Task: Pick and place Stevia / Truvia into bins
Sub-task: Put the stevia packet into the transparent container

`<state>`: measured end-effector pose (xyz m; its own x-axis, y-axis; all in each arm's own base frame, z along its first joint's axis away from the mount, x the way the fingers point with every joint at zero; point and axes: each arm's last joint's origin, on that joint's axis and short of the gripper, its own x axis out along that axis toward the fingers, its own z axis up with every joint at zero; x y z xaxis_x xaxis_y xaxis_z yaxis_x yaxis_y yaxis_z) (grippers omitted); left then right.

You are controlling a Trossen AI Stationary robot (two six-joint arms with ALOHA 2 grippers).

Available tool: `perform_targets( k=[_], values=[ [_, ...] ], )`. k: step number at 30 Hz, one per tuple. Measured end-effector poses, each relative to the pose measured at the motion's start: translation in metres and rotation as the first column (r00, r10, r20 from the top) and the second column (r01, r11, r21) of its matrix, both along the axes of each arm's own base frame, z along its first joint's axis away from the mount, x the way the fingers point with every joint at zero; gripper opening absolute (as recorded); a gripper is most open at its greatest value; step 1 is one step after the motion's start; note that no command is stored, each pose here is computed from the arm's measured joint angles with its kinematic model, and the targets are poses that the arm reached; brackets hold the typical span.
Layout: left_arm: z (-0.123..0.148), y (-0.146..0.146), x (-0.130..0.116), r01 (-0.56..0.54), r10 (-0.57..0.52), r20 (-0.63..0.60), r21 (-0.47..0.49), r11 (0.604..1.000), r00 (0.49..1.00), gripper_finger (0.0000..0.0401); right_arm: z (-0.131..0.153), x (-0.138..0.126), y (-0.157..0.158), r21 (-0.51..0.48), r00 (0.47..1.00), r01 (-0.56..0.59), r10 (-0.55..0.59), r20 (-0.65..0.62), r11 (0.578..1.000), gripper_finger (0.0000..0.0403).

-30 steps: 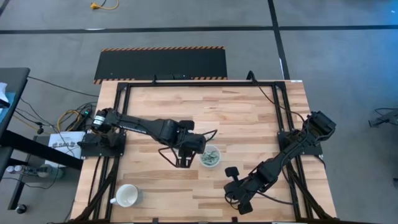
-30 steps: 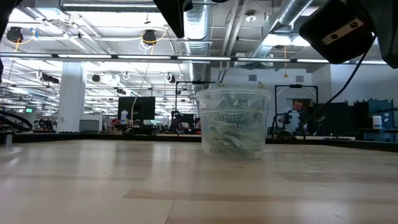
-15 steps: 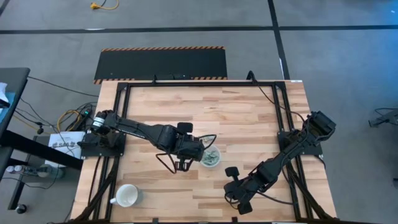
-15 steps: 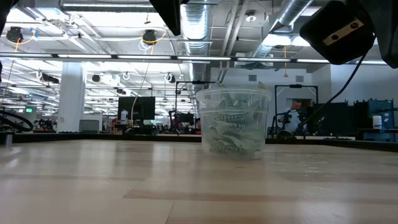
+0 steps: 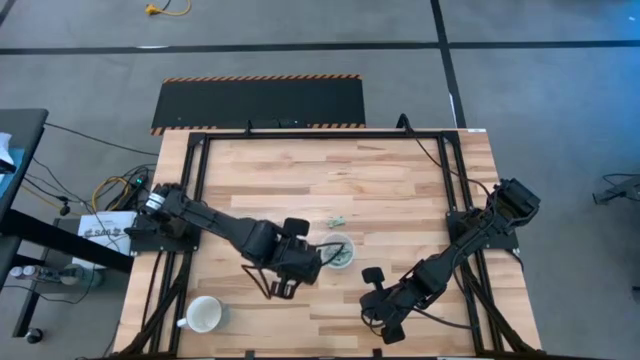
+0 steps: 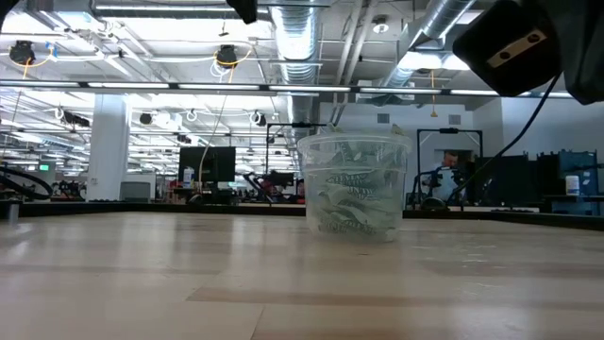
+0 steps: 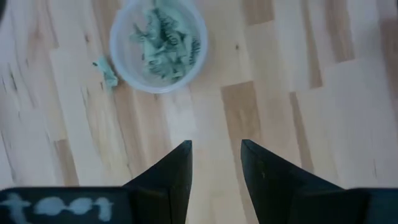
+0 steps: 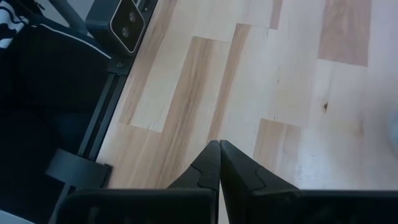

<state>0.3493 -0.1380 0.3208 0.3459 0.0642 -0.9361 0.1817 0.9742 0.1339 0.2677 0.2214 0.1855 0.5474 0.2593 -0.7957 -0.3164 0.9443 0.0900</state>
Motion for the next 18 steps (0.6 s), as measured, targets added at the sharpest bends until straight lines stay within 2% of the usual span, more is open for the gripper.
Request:
perform_targets(
  k=[4, 7, 14, 18],
  values=[
    [-0.004, -0.015, -0.002, 0.048, -0.047, 0.033, -0.006, 0.999, 0.998, 0.0128, 0.000, 0.000, 0.000, -0.001, 1.000, 0.001, -0.001, 0.001, 1.000, 0.0000],
    [-0.017, -0.023, -0.002, 0.090, -0.090, 0.032, 0.000, 0.996, 0.995, 0.0128, 0.000, 0.000, 0.000, -0.001, 1.000, 0.001, -0.001, 0.001, 1.000, 0.0000],
    [-0.039, -0.040, -0.006, 0.116, -0.115, 0.041, -0.017, 0.993, 0.993, 0.0128, 0.000, 0.000, 0.000, -0.001, 1.000, 0.001, -0.001, 0.001, 1.000, 0.0000],
    [-0.052, -0.053, -0.006, 0.140, -0.134, 0.095, -0.052, 0.989, 0.986, 0.0128, 0.000, 0.000, 0.000, -0.001, 1.000, 0.000, 0.000, 0.000, 1.000, 0.0000]
  ],
)
